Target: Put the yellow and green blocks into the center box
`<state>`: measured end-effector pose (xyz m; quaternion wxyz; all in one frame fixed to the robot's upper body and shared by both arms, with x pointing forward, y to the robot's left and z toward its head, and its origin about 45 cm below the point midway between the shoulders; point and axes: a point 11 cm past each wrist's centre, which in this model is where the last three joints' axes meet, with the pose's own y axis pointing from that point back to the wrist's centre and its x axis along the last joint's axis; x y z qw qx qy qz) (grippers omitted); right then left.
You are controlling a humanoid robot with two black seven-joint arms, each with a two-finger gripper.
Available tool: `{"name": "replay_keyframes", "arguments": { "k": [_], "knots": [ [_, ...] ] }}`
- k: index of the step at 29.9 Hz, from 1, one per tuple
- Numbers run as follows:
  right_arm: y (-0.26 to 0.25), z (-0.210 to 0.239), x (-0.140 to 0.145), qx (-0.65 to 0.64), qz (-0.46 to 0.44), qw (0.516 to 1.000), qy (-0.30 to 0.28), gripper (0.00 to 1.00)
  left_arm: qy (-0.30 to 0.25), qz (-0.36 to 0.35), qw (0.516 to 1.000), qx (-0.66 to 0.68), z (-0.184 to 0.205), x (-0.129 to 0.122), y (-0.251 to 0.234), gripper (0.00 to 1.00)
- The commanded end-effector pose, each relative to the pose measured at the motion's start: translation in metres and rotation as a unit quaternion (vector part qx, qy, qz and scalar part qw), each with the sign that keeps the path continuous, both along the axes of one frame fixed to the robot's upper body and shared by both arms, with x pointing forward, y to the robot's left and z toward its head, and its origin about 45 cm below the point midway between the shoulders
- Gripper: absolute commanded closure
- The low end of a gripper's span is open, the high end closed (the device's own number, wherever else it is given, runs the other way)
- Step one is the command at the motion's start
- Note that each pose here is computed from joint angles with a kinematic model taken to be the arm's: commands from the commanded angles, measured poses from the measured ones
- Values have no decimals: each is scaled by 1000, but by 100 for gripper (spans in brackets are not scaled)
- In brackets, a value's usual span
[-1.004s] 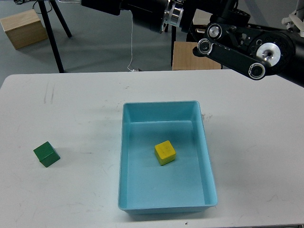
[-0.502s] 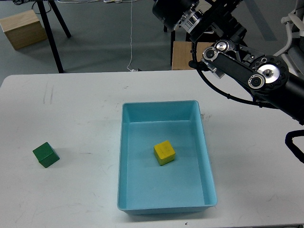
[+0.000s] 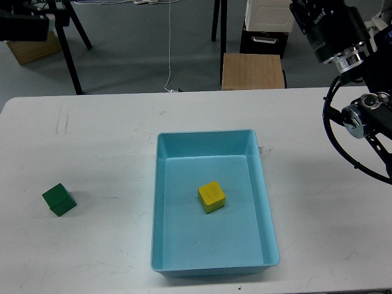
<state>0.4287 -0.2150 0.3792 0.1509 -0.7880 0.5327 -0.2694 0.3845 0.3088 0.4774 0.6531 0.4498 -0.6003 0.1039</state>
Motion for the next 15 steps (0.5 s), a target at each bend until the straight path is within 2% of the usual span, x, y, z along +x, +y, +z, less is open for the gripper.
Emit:
{"name": "replay_keyframes", "arguments": {
  "k": [1,8,15],
  "knots": [
    [-37,-2,-23,-1,-22,1000,-4,1,56,-17,994,89,-63,-7,-1,0],
    [-84,-18,-65,18,-60,998,9,1,115,-61,975,182,-150,-18,-9,0],
    [-115,-33,-94,42,-98,994,25,1,144,-85,958,234,-201,-30,-6,0]
  ]
}}
